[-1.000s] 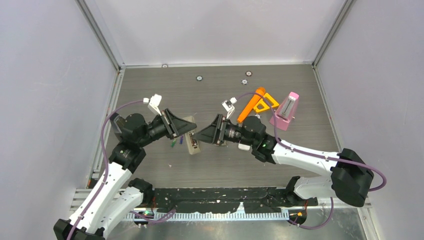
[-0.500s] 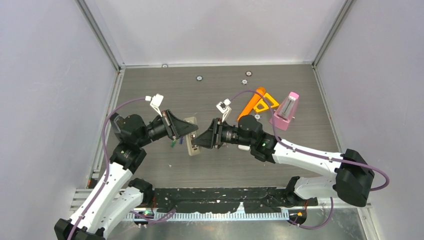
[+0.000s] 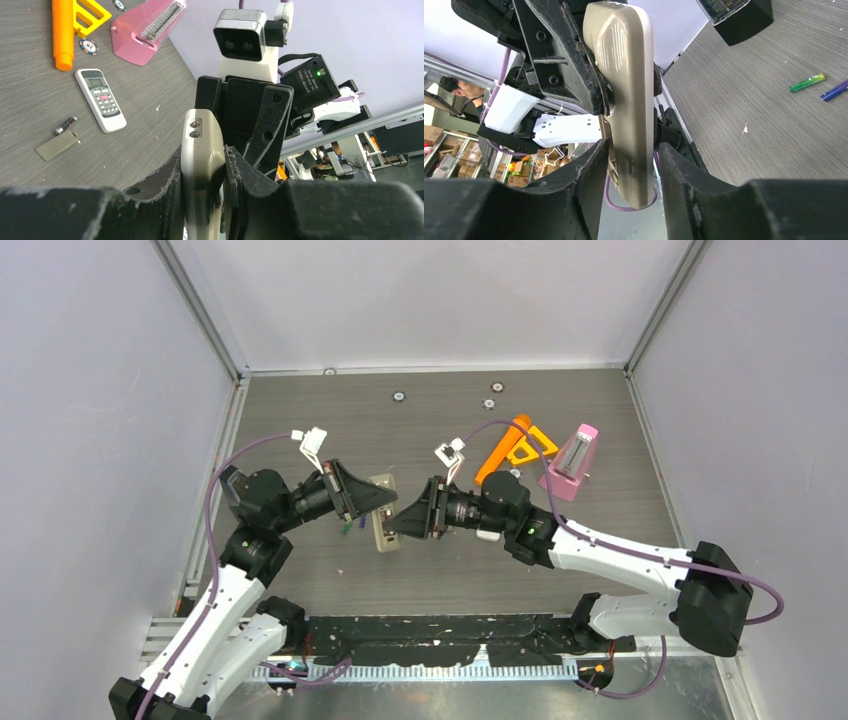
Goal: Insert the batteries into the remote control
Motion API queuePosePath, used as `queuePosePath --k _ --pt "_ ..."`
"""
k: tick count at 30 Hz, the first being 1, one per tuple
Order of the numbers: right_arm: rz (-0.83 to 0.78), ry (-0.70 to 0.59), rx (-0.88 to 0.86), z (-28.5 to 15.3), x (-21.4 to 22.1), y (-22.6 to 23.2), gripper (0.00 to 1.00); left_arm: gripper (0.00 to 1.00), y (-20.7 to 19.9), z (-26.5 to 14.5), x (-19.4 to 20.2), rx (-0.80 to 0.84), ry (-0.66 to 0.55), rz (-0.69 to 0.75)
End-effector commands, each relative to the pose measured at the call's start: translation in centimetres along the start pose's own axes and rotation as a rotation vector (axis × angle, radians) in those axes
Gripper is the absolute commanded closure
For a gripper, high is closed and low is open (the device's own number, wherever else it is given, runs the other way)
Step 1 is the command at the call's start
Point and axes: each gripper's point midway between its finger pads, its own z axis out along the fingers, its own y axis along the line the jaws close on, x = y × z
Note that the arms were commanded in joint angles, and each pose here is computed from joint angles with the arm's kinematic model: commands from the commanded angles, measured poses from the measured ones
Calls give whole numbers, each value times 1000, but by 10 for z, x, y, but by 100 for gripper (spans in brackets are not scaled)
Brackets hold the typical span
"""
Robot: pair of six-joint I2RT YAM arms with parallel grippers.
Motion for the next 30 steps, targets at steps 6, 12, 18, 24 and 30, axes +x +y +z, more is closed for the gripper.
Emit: queuePosePath --k 6,12,18,24,30 --pt "-21 -113 -144 -17 -24 43 19 100 -15 0 -5 67 -7 38" --pt "-25 -48 -209 -5 -16 51 11 100 -24 -1 -4 109 -3 16" --pt "-27 9 -232 16 -5 51 11 100 -29 -2 -4 144 -6 -11" --pt "-13 21 -252 22 0 56 47 100 -26 -2 -3 133 -10 -13" --pt "20 45 -259 20 6 54 80 74 -28 -3 -3 126 1 11"
